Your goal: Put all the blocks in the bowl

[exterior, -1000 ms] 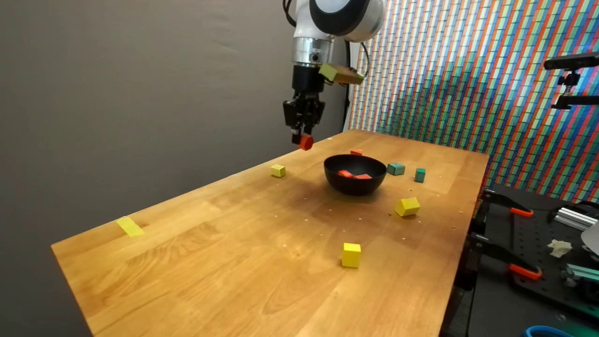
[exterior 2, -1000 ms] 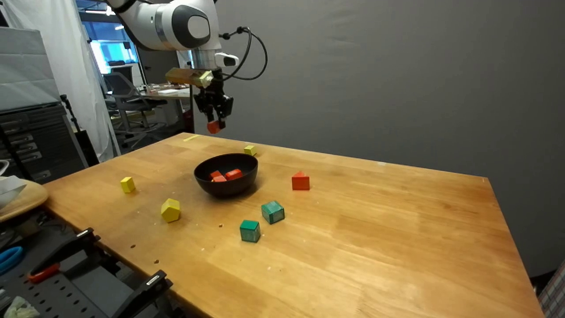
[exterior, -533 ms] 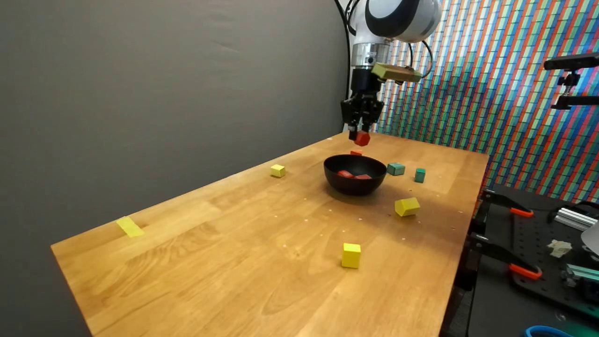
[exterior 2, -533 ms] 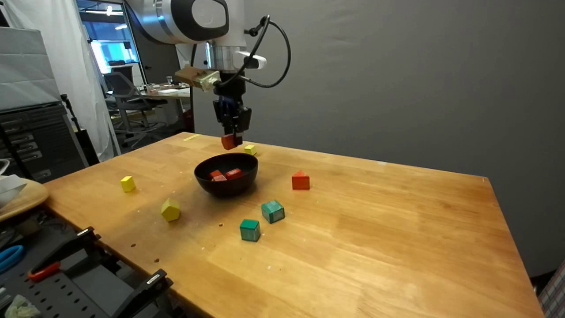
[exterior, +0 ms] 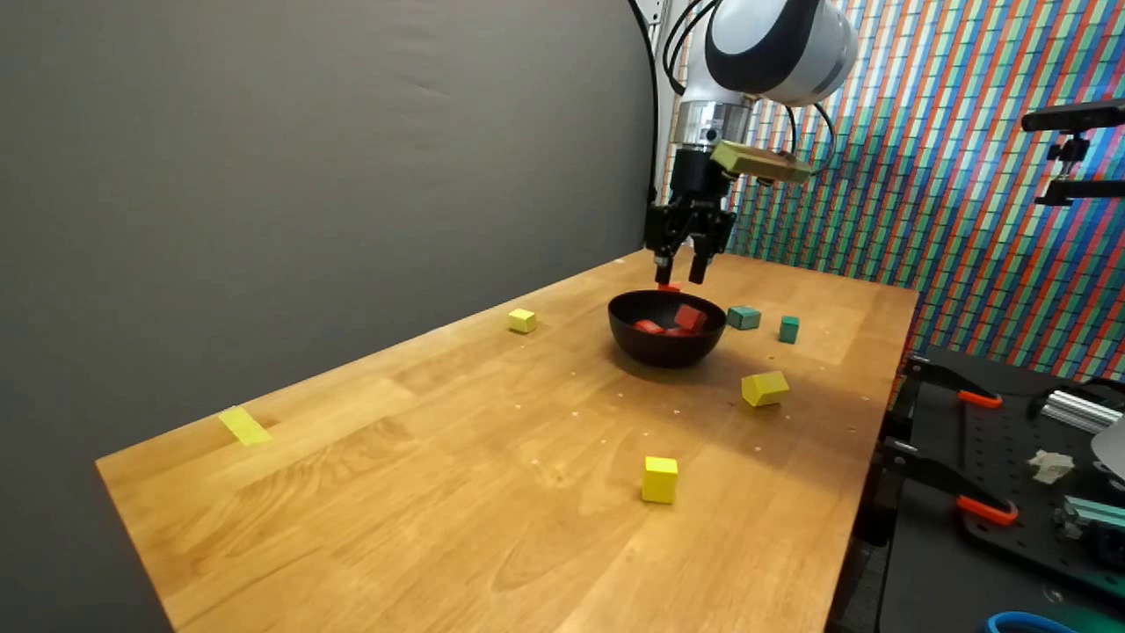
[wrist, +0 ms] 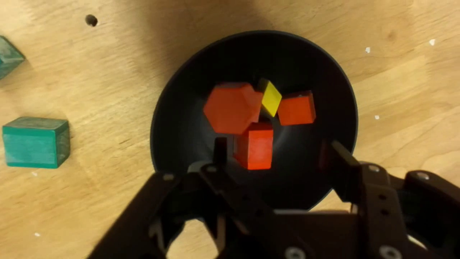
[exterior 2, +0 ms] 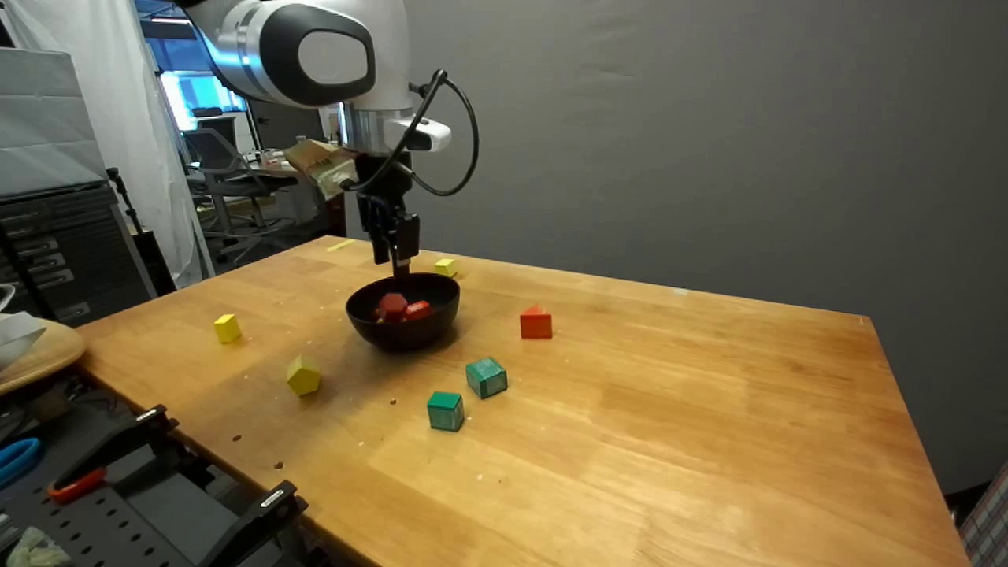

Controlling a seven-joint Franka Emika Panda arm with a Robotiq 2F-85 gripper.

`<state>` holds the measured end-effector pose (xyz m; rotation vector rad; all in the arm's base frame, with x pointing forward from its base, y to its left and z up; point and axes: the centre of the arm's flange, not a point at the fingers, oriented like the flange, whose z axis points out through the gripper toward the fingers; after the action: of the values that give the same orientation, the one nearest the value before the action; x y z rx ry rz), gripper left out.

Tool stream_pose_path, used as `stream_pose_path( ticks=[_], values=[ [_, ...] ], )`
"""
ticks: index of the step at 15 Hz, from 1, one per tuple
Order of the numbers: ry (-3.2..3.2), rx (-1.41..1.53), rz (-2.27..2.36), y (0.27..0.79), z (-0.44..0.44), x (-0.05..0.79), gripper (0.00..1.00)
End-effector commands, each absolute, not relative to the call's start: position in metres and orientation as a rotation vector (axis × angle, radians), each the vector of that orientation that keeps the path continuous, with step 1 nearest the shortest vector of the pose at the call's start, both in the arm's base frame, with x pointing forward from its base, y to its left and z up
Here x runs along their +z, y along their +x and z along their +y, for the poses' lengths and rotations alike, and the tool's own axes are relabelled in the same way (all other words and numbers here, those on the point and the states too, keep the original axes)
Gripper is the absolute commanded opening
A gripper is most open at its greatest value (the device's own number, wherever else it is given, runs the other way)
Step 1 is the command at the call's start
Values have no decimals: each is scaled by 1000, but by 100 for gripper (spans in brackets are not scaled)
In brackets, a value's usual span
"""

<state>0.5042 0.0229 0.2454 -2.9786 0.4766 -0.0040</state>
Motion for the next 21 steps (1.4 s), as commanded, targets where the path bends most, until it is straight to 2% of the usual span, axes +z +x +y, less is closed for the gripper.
stream_pose_path(
  ticks=[1, 10, 17, 21],
  values=[
    [-2969, -81, 503, 484, 35, 262, 98],
    [-3104, -132, -194, 437, 123, 359, 100],
    [-2900, -105, -720, 432, 222, 315, 100],
    [-2902, -81, -719, 418, 224, 306, 100]
  ],
)
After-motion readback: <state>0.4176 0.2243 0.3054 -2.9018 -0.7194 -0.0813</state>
